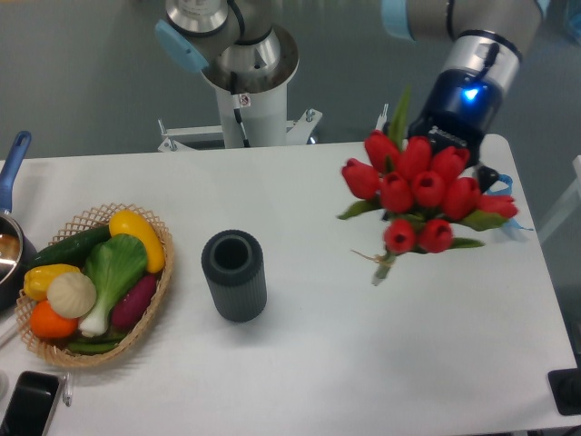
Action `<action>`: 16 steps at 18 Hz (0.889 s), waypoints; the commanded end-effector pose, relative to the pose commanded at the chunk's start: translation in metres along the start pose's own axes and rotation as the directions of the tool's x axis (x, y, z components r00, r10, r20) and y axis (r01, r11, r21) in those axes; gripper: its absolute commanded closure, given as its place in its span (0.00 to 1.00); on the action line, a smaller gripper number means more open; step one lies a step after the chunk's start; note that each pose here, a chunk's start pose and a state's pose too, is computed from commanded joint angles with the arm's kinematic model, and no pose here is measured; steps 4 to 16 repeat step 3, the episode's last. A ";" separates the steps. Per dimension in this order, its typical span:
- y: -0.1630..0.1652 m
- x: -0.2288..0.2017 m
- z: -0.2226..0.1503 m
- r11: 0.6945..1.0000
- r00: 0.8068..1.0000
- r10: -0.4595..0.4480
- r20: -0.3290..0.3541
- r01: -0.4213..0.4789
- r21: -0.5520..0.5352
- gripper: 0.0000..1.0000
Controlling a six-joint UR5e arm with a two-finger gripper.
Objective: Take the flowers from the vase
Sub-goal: 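Carry the tulip bouquet away from the vase toward the blue ribbons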
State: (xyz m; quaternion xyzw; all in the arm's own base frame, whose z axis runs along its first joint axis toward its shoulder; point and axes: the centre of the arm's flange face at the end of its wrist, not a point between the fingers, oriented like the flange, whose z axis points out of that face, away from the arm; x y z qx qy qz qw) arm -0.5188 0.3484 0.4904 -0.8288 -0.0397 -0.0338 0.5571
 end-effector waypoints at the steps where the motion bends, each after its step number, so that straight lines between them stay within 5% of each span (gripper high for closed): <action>1: 0.002 -0.001 0.000 1.000 1.000 -0.002 0.002 0.002 -0.001 0.53; 16: 0.006 -0.005 -0.005 1.000 1.000 -0.006 0.012 0.006 -0.003 0.53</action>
